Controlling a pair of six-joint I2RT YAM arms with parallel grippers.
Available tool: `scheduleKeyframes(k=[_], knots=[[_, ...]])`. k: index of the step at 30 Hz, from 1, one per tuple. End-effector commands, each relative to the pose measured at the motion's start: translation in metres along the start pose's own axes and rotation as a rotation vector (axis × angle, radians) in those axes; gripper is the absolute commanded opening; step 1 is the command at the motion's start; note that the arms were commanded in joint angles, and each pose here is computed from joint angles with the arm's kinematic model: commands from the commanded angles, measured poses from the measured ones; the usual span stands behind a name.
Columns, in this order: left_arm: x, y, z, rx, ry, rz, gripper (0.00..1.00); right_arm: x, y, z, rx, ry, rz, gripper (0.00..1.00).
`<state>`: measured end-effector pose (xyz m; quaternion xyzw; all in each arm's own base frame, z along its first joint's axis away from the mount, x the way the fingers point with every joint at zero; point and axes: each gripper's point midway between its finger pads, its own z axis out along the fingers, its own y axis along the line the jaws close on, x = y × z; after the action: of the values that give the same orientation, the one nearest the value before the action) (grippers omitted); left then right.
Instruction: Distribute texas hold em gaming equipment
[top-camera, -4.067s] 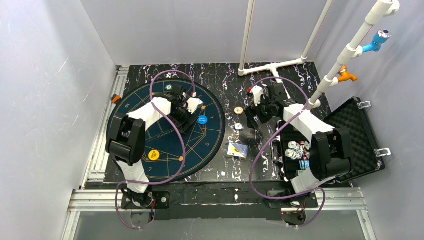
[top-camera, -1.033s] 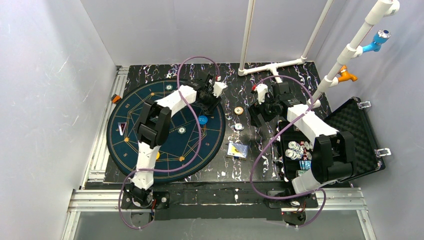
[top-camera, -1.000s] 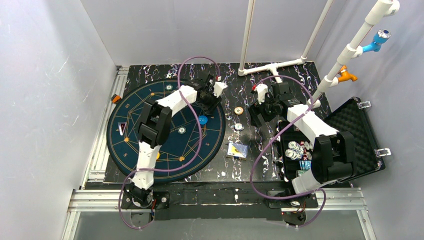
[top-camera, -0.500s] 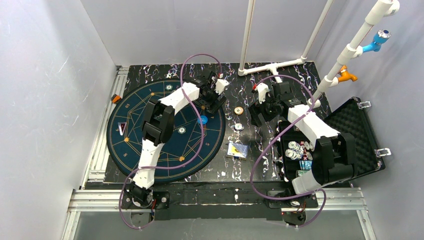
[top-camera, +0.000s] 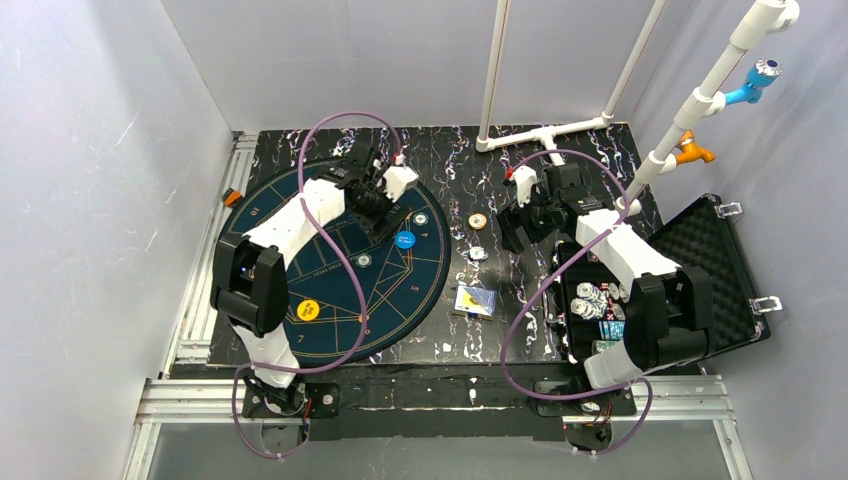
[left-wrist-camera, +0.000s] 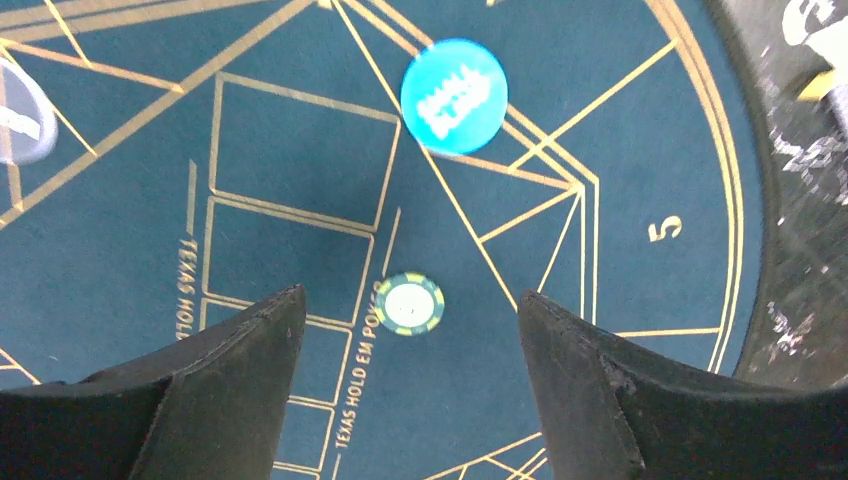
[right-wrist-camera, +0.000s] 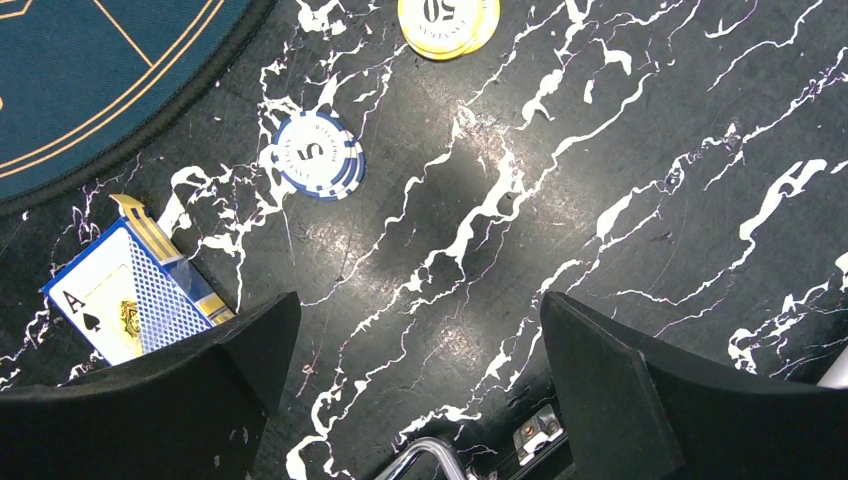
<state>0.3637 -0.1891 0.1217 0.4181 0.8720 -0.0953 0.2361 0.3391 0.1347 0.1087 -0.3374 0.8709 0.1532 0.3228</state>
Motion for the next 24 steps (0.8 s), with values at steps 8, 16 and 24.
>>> scheduleKeyframes(k=[8, 16, 24], knots=[[0.087, 0.001, 0.025, -0.013, 0.197, -0.006, 0.72, -0.004, 0.003, -0.002, -0.020, -0.022, -0.014, 1.00], [0.100, 0.007, 0.046, -0.034, 0.226, 0.000, 0.69, -0.002, 0.002, -0.001, -0.019, -0.017, -0.012, 1.00], [0.110, 0.003, 0.063, -0.009, 0.257, -0.017, 0.60, -0.002, 0.002, 0.000, -0.018, -0.015, -0.009, 1.00]])
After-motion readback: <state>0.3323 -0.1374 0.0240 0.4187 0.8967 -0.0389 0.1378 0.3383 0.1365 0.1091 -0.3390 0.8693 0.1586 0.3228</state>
